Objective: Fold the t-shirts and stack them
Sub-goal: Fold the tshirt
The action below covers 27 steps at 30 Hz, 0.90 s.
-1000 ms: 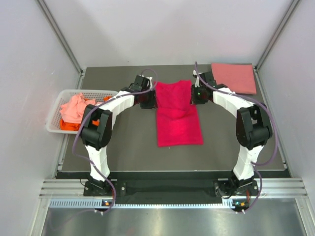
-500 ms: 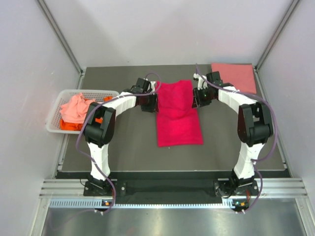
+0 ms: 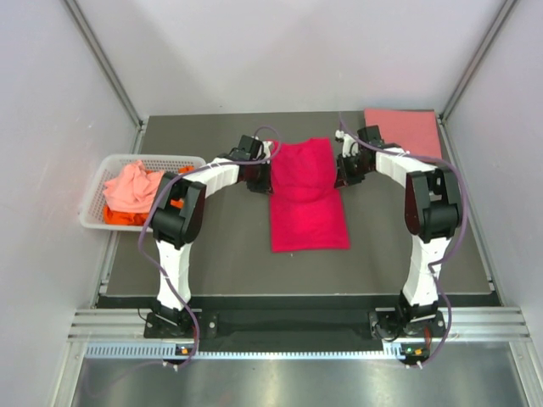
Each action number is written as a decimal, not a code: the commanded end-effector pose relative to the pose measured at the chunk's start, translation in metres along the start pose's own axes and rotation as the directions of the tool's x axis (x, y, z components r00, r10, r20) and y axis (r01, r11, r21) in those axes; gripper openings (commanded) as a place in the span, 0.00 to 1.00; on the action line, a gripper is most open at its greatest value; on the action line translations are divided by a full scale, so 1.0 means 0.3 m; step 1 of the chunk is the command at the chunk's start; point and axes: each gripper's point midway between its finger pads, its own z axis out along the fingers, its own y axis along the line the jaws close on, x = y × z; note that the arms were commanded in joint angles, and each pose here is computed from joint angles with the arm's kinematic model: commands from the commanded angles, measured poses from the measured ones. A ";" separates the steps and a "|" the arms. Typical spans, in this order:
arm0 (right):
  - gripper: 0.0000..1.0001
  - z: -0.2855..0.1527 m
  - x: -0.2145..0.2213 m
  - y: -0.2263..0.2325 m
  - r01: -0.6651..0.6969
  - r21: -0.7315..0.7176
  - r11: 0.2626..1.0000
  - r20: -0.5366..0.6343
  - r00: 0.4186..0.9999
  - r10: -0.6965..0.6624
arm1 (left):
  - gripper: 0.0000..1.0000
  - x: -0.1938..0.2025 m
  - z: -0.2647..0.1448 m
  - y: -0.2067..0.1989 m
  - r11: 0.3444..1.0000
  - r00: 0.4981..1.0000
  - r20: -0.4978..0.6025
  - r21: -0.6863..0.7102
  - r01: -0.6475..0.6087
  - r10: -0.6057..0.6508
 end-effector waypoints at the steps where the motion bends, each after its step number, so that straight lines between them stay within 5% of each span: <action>1: 0.03 -0.015 -0.087 -0.053 -0.015 0.029 0.999 0.092 0.996 0.013 | 0.00 -0.083 -0.002 -0.005 1.000 0.997 0.073 -0.007 0.000 0.000; 16: 0.00 -0.049 -0.083 -0.125 -0.182 0.081 0.980 0.158 0.973 0.168 | 0.01 -0.087 -0.005 0.004 0.995 0.992 0.073 0.008 0.104 -0.105; 20: 0.11 -0.088 -0.106 -0.087 -0.205 0.049 0.977 0.173 0.966 0.194 | 0.32 -0.113 -0.055 -0.031 0.993 0.989 0.094 0.035 0.113 -0.116; 23: 0.26 -0.154 -0.112 -0.047 -0.258 0.052 0.965 0.182 0.952 0.245 | 0.41 -0.115 -0.124 -0.033 0.991 0.987 0.092 -0.004 0.134 -0.133; 27: 0.34 -0.232 -0.027 -0.021 -0.383 0.113 0.917 0.165 0.917 0.363 | 0.42 -0.042 -0.208 -0.030 0.985 0.986 0.056 -0.059 0.159 -0.156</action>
